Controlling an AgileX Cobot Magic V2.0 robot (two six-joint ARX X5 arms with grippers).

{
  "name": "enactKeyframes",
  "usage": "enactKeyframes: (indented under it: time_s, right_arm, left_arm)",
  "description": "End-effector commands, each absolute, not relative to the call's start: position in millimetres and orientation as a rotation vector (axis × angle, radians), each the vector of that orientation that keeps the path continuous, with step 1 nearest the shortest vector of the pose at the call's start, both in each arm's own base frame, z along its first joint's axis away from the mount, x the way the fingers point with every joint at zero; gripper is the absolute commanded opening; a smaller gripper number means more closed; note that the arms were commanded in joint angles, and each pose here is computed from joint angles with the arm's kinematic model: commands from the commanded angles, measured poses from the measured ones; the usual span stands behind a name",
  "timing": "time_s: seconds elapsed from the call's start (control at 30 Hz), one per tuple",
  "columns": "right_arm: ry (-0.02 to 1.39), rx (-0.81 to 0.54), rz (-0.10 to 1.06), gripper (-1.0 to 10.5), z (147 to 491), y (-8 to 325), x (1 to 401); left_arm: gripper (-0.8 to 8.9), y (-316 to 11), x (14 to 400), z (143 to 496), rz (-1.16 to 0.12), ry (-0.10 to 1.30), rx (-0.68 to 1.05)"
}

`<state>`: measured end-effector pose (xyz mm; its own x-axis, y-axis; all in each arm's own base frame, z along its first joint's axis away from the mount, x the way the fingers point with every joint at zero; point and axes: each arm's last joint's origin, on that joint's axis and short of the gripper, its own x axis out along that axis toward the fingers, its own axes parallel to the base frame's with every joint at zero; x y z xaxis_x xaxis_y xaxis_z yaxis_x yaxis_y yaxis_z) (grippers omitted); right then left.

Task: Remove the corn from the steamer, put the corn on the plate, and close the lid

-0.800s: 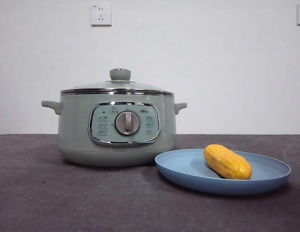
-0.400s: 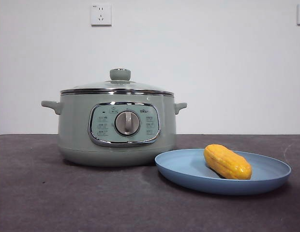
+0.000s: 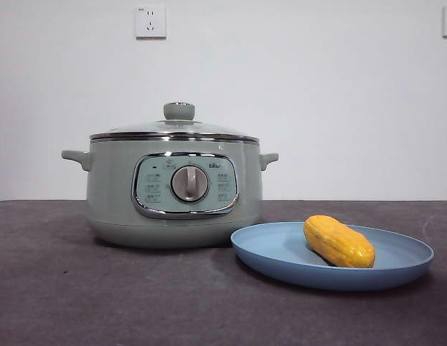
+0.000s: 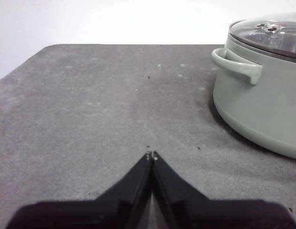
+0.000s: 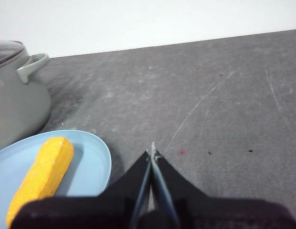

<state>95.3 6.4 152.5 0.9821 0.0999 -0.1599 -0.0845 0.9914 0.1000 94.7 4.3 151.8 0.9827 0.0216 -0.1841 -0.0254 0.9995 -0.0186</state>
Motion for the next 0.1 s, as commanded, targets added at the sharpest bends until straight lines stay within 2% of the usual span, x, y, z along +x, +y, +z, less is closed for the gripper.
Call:
enactKeyframes:
  time_s: [0.03,0.1]
  right_arm:
    - [0.178,0.103,0.089,0.0,148.3,6.4,95.7]
    - [0.178,0.103,0.089,0.0,148.3,6.4,95.7]
  left_arm:
    - [-0.03,4.3,95.1,147.8,0.028,0.196,-0.031]
    - [-0.03,4.3,95.1,147.8,0.028,0.196,-0.031]
